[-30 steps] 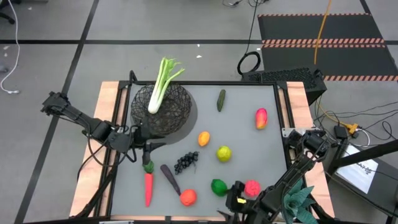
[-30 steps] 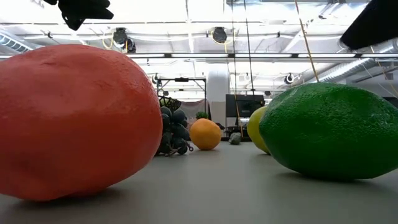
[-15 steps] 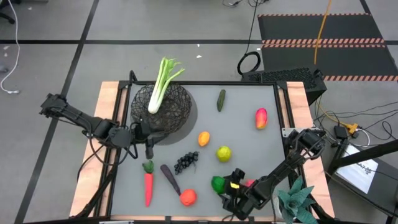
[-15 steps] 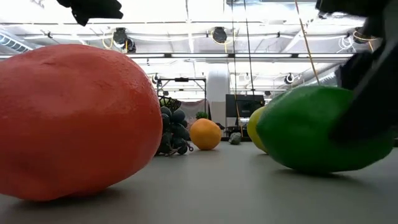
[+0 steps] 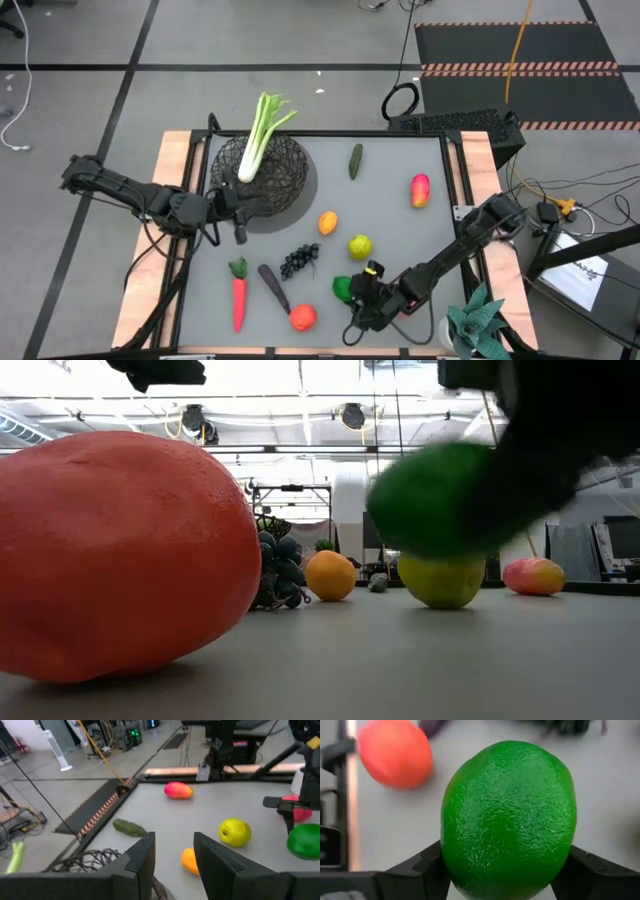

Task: Build produce basket
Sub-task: Put the green lime into the wire basket

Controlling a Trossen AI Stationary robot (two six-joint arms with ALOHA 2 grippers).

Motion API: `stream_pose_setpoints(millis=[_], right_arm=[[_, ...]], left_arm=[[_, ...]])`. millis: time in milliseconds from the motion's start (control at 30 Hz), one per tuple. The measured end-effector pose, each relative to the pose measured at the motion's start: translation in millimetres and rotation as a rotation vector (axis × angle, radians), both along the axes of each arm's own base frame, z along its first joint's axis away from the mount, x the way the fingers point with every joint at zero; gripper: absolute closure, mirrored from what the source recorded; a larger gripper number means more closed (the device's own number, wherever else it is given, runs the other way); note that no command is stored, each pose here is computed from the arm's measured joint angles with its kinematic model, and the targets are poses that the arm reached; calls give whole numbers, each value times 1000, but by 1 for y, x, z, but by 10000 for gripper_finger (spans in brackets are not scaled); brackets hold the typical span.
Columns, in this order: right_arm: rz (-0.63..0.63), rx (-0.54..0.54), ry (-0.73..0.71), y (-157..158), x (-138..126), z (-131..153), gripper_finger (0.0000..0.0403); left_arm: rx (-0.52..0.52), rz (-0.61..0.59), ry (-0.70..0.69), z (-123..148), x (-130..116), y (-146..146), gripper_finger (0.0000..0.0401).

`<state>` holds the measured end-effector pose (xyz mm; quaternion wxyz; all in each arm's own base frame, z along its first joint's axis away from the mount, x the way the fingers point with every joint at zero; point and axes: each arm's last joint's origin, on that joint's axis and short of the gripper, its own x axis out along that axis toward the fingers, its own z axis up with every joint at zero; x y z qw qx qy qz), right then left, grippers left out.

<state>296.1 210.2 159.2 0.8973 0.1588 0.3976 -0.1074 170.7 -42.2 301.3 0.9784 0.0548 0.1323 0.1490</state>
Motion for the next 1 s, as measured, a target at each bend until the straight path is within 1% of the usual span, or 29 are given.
stream_pose_setpoints(millis=[100,167,267,367,433,533,633,733,800,933,1000], right_arm=[[21,-39,-65,-6,0,20,132],[42,-101,-118,-11,0,33,128],[143,-264,-182,-17,2,51,129],[286,-474,-196,-23,2,64,133],[375,-585,-197,-26,2,70,134],[479,-730,-204,-32,4,80,132],[544,-847,-186,-40,5,87,132],[549,-899,-179,-47,10,90,134],[536,-896,-184,-51,12,91,134],[474,-839,-205,-58,17,92,132],[421,-789,-217,-62,19,92,132]], left_arm=[[5,4,-23,5,-7,4,265],[14,2,-38,8,-11,5,265],[28,-1,-51,11,-15,7,265],[42,-5,-52,12,-17,8,265],[54,-8,-50,12,-18,8,265],[75,-13,-45,13,-18,8,265],[90,-17,-40,13,-18,8,265],[70,-13,-46,13,-18,8,265],[47,-20,-49,12,-18,8,265],[0,-53,-41,10,-18,6,265],[-17,-72,-31,9,-18,5,265]])
